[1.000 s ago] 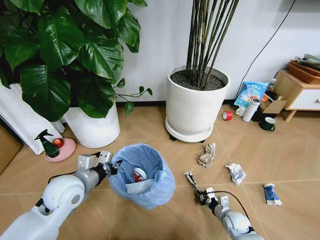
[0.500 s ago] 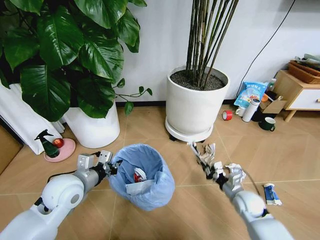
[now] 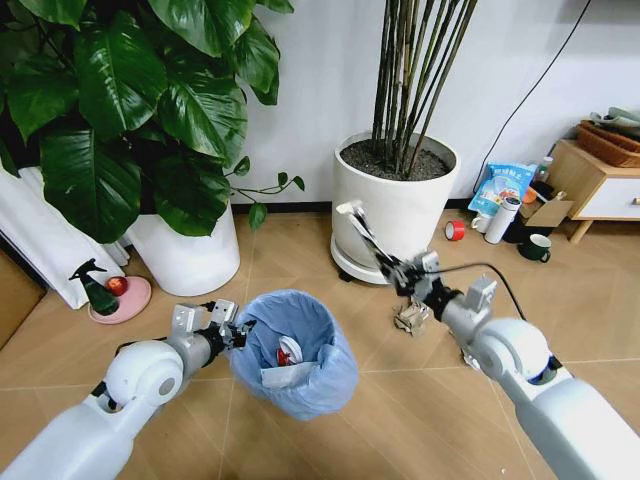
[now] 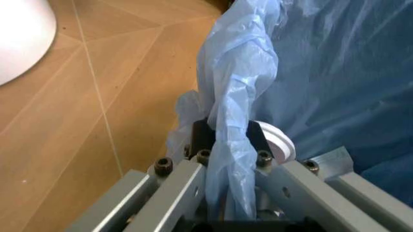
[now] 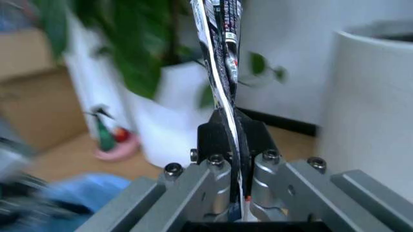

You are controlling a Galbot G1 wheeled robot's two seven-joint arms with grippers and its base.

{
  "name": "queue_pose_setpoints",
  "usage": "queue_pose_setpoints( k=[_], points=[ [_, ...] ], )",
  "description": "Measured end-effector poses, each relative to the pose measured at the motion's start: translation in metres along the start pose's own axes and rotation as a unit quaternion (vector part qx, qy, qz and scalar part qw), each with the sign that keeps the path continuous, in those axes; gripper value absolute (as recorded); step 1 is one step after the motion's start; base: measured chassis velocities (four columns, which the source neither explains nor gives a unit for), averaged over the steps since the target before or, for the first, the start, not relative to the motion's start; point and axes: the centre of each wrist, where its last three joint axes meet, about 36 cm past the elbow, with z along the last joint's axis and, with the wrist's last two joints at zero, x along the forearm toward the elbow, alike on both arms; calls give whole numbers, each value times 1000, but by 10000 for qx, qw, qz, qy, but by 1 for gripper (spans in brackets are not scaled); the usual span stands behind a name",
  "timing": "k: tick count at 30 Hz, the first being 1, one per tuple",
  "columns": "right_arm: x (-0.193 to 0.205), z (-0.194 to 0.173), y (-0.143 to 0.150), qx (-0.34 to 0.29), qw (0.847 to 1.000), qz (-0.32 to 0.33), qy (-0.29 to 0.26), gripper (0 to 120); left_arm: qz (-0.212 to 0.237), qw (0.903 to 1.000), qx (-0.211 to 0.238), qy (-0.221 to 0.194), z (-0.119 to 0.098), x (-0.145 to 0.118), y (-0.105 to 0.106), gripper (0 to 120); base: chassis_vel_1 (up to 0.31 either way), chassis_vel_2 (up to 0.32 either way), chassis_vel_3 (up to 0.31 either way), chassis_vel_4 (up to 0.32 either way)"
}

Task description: Pick up the trash bin and place the garbage on the floor into it.

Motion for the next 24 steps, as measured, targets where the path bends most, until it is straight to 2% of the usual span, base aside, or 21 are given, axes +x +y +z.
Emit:
queue_pose_setpoints(
  k=[1,5,10,21,24],
  points=[
    [0,0,0,0,10000,0,0,0,0,10000,0,0,0,0,0,0,0,0,0,0],
    [-6,-9,30,-173,9982,-575,85,0,126,9999,-3,43,1,-10,-2,0,0,0,0,0],
    [-7,0,50,-208,9942,-994,353,0,222,9998,-2,-7,-7,-18,-5,0,0,0,0,0],
    [-15,20,66,-236,9882,-1343,696,0,273,9996,16,-72,-17,-26,-8,0,0,0,0,0],
    [-17,24,67,-227,9876,-1346,782,7,270,9996,12,-77,-18,-26,-7,0,0,0,0,0]
  ],
)
